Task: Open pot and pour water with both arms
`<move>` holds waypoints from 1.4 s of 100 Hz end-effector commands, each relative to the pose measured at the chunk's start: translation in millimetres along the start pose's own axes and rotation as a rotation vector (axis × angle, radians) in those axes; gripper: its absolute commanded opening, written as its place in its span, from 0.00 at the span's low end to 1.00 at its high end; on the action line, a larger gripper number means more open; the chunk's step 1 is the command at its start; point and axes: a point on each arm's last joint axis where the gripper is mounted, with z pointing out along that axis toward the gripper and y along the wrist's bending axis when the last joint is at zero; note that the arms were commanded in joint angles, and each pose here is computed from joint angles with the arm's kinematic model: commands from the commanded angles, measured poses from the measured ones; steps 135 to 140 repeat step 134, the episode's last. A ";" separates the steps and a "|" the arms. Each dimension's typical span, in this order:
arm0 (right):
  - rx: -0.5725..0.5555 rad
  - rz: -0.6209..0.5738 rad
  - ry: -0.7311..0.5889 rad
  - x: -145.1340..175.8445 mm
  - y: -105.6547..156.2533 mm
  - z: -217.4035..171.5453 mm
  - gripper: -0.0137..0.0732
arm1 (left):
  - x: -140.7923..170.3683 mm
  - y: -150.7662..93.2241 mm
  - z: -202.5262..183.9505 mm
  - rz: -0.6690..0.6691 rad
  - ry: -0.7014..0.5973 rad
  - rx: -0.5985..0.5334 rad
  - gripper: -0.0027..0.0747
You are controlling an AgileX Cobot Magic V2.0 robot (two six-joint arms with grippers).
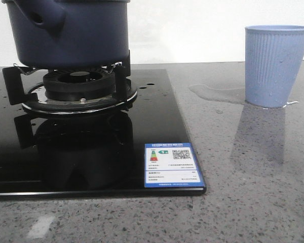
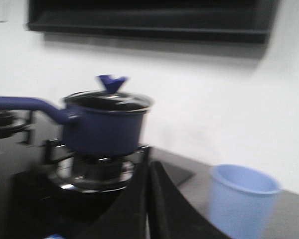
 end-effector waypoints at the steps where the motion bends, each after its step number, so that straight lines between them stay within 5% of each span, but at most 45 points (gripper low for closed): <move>1: 0.165 -0.016 0.006 0.5 -14.6 -2.4 0.08 | -3.6 0.9 -1.0 -0.020 -0.082 -0.015 0.01; 23: 0.322 0.094 0.517 50.5 -23.4 -17.1 0.08 | -3.6 0.9 -1.0 -0.020 -0.082 -0.015 0.01; 42: 0.406 0.136 0.424 77.5 -22.3 -16.9 0.08 | -3.6 0.9 -1.0 -0.020 -0.082 -0.015 0.01; 67: 0.581 0.160 0.533 84.3 -28.9 -25.7 0.08 | -3.6 0.9 -1.0 -0.020 -0.082 -0.015 0.01; 140: 0.591 0.160 0.535 84.4 -29.3 -26.1 0.08 | -3.6 0.9 -1.0 -0.020 -0.082 -0.015 0.01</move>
